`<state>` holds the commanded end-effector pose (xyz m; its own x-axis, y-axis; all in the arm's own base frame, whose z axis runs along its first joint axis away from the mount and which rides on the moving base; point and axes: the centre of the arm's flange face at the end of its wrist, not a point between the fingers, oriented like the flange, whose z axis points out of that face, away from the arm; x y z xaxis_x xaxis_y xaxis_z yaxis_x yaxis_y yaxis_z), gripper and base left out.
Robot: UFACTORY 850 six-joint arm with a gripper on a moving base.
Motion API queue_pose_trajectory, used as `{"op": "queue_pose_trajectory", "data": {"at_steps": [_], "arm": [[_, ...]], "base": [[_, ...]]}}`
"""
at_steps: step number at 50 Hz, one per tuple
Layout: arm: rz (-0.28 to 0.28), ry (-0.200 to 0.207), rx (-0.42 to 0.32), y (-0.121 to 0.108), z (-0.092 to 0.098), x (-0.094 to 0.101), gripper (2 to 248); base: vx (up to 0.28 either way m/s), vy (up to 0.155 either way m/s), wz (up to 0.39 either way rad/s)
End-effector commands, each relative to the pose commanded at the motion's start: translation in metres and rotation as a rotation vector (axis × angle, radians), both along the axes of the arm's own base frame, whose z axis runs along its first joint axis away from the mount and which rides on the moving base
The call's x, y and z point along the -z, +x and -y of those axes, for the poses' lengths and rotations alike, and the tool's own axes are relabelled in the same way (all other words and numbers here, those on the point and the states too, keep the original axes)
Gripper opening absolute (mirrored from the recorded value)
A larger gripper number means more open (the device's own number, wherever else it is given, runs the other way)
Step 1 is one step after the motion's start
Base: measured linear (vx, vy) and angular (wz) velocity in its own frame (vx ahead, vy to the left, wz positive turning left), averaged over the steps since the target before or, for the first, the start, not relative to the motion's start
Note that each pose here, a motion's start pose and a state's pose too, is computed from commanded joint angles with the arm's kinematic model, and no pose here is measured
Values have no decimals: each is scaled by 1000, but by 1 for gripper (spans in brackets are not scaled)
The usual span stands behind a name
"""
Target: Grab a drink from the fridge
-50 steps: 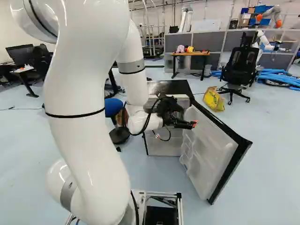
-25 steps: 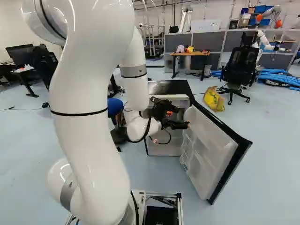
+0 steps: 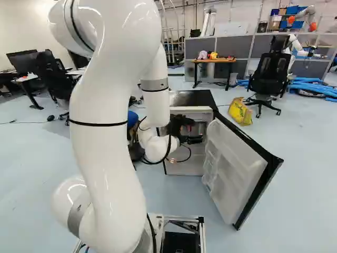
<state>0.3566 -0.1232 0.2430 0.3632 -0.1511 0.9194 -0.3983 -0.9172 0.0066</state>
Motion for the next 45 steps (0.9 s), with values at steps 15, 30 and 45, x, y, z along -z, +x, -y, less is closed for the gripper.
{"op": "queue_pose_trajectory", "data": {"at_steps": [15,30,45], "arm": [[-23,21,-150,11,-7,17,247],[-35,41,-284,27,-10,36,247],[-41,55,-378,46,-6,57,247]], "base": [[0,0,0],[0,0,0],[0,0,0]]}}
